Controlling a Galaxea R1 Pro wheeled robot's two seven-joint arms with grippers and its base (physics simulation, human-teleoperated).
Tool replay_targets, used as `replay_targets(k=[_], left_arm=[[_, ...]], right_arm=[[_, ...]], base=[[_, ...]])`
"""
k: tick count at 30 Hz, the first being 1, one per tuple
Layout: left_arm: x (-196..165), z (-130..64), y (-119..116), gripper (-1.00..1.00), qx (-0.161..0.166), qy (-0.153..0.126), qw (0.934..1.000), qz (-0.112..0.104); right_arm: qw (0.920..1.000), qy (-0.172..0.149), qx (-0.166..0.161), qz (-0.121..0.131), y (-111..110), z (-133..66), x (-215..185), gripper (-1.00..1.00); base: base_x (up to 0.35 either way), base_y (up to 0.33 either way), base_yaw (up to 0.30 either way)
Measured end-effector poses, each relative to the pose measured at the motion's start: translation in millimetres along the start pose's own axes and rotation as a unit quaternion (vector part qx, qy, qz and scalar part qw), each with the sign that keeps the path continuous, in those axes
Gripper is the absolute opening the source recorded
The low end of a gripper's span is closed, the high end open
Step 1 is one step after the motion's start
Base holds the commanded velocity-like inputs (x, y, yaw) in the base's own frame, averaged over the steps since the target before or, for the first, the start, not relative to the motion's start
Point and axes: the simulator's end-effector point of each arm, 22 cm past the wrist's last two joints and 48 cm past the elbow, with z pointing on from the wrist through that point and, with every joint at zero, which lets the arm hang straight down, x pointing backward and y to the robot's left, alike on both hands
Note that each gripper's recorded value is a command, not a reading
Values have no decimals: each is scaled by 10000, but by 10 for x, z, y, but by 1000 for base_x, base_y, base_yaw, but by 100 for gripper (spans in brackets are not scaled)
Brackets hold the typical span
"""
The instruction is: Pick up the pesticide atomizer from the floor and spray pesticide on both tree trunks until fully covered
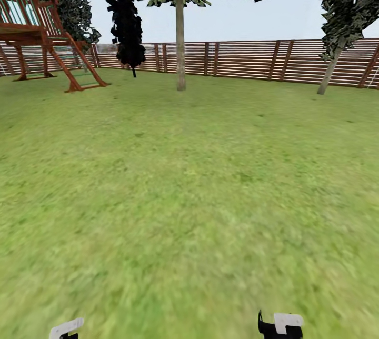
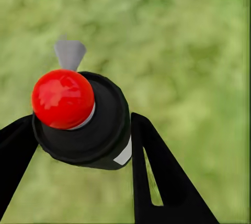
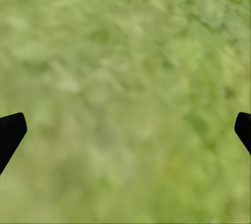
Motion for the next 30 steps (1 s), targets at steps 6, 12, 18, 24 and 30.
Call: replay_targets(k=[6,12,18,24,30], left_arm=[[0,0,0,-100,1,0,10000,0],[2,-1,0,-100,2,1,10000,0],[2,0,0,-100,0,1,10000,0],[2,-1,0,-100,2,1,10000,1],[1,0,0,-100,1,1,10000,0]], right_arm=[[10000,0,0,-1,-1,0,0,100],[10000,1,5,2,-3,0,1,100],[10000,0,0,-1,-1,0,0,100],[10000,0,-1,0,1,0,0,100],[10000,0,1,0,-1,0,0,100]], base=[[338,0,0],[339,0,0],[338,0,0],[339,0,0],[339,0,0]])
